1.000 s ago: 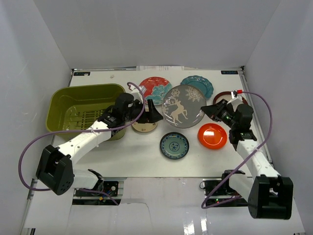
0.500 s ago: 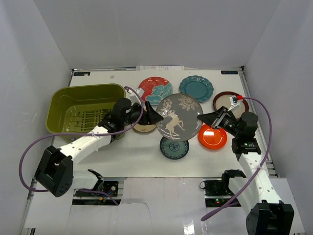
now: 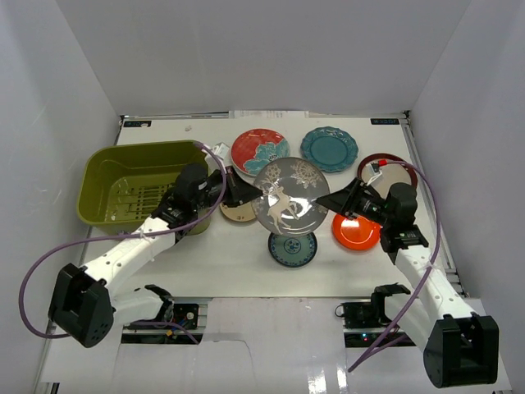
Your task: Place the plates into the plastic bin on the countertop
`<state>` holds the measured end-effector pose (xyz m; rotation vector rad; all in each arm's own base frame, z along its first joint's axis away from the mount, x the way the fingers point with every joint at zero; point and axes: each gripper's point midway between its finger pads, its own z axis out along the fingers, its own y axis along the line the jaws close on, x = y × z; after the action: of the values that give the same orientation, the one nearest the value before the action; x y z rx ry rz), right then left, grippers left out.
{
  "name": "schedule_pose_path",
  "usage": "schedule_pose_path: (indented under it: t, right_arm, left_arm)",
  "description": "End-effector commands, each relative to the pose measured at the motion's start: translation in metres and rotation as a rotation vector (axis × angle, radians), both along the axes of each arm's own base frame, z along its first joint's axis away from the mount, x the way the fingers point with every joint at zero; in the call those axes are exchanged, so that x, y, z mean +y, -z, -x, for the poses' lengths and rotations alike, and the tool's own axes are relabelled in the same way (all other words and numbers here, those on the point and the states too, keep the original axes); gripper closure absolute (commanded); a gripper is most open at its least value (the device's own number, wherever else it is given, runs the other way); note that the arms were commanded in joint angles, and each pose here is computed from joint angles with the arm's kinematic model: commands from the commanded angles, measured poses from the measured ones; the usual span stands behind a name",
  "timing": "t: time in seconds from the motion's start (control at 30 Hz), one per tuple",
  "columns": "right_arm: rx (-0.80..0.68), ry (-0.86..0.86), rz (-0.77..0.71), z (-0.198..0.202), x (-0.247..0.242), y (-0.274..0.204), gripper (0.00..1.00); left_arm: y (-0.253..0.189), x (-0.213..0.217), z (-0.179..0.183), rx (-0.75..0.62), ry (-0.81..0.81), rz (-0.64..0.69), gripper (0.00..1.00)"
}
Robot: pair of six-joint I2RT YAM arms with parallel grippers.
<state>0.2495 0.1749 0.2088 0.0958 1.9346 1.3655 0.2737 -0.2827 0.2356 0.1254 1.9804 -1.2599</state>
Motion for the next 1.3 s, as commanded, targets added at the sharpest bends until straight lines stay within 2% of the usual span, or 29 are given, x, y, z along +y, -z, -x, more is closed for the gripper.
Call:
schedule_pose_path:
  t: [0.0,0.1,0.3,0.37,0.4,0.47,0.5,0.6,0.7,0.9,1.1,1.17,1.27]
  right_arm:
    - [-0.129,-0.118,-0.046,0.013,0.016,-0.044,0.47]
    - [-0.146,-0.126,-0.048,0.013,0.017,-0.050,0.32]
    - [-0.165,-0.140,-0.048,0.015,0.018,-0.056,0.27]
    - [-0.170,-0.134,-0.028,0.013,0.017,-0.052,0.26]
    - [-0.170,-0.119,-0.013,0.010,0.016,-0.049,0.26]
    - [-0.149,-0.105,0.016,0.008,0.013,-0.041,0.26]
    - [-0.159,-0.095,0.038,0.006,0.012,-0.037,0.26]
    - [-0.161,-0.074,0.082,0.000,0.009,-0.027,0.27]
    - [-0.145,-0.065,0.125,-0.006,0.008,-0.017,0.27]
    - [-0.119,-0.023,0.240,-0.035,0.011,0.010,0.27]
    - [-0.077,0.022,0.273,-0.072,0.037,0.032,0.27]
    - [-0.101,0.019,0.265,-0.085,0.052,0.025,0.27]
    - [-0.044,0.065,0.275,-0.115,0.063,0.043,0.26]
  left_arm:
    - [-0.090,0.018,-0.007,-0.173,-0.073,0.123,1.00]
    - [-0.122,0.052,-0.021,-0.188,-0.174,0.197,1.00]
    - [-0.152,0.119,-0.043,-0.163,-0.289,0.343,1.00]
    - [-0.150,0.153,-0.054,-0.151,-0.391,0.344,1.00]
    - [-0.152,0.184,-0.061,-0.168,-0.488,0.337,1.00]
    - [-0.138,0.215,-0.067,-0.134,-0.606,0.306,1.00]
    - [-0.134,0.244,-0.069,-0.135,-0.699,0.296,1.00]
    - [-0.102,0.286,-0.071,-0.053,-0.889,0.246,1.00]
    - [-0.086,0.308,-0.058,-0.024,-1.017,0.232,1.00]
    - [-0.056,0.347,-0.043,0.030,-1.234,0.049,1.00]
    - [-0.015,0.352,-0.034,0.109,-1.262,-0.040,1.00]
    - [0.000,0.354,-0.032,0.135,-1.263,-0.069,1.00]
    - [0.017,0.353,-0.038,0.169,-1.238,-0.088,1.00]
